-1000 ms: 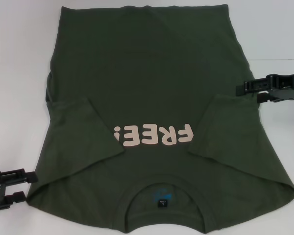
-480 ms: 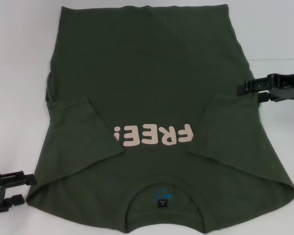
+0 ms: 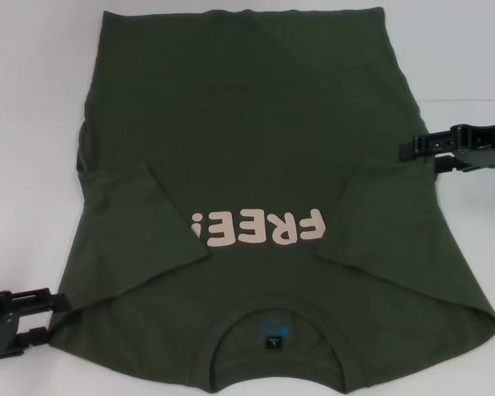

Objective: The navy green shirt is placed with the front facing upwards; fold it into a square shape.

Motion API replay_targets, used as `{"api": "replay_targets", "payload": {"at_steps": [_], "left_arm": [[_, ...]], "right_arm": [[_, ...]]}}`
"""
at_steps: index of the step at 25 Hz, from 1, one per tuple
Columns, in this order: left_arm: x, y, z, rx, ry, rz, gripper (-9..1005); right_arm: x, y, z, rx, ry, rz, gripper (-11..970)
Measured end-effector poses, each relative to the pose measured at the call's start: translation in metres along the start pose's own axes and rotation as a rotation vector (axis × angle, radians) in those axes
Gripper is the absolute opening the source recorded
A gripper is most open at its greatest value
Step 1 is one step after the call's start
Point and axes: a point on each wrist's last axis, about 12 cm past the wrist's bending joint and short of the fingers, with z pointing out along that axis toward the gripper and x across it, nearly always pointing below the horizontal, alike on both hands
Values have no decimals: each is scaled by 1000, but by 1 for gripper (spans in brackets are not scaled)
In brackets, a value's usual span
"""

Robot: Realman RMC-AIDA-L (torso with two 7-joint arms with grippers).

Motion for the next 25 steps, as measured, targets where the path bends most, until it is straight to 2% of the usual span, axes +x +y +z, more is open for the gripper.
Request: {"api": "replay_targets", "payload": {"at_steps": [6,16,25], "left_arm": [[0,-5,7,15,17,16,719],[-7,-24,24,45,61,70,719],[-14,-26,29,35,49,77,719]], "right_arm": [[0,0,0,-1,-1,1,914],[1,-1,0,-1,1,3,914],[1,-3,-3,2,-8,7,915]]}}
